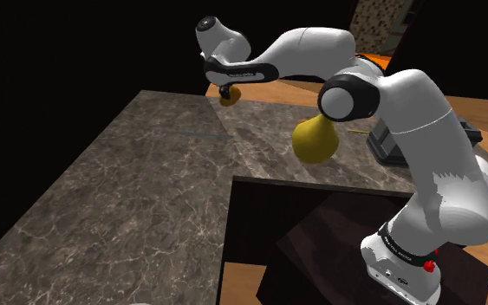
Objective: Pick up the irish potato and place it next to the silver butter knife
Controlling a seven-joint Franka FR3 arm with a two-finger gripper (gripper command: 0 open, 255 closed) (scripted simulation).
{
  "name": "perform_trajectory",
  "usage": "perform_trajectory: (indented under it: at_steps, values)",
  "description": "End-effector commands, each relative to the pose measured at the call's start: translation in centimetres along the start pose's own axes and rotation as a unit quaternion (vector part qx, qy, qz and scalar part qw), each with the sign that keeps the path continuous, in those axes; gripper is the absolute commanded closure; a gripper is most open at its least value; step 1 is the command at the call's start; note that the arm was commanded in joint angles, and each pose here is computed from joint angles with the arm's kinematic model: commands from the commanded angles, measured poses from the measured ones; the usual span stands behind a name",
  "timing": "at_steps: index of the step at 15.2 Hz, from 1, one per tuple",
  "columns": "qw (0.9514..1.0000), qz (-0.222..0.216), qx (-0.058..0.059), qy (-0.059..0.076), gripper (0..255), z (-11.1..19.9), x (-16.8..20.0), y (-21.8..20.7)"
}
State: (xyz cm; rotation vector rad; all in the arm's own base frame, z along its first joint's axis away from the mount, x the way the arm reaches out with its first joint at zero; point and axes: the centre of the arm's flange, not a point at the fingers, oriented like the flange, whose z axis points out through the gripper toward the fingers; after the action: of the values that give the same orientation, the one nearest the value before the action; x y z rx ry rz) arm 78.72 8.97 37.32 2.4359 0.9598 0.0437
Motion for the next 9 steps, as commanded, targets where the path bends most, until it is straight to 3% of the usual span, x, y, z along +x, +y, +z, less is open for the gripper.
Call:
perform_trajectory:
  at_steps: [1,9]
  values:
    - [1.0,0.001,0.001,0.0,255,0.1,1.3,-0.3]
    - [1.0,0.001,0.001,0.0,255,3.7,1.9,-2.3]
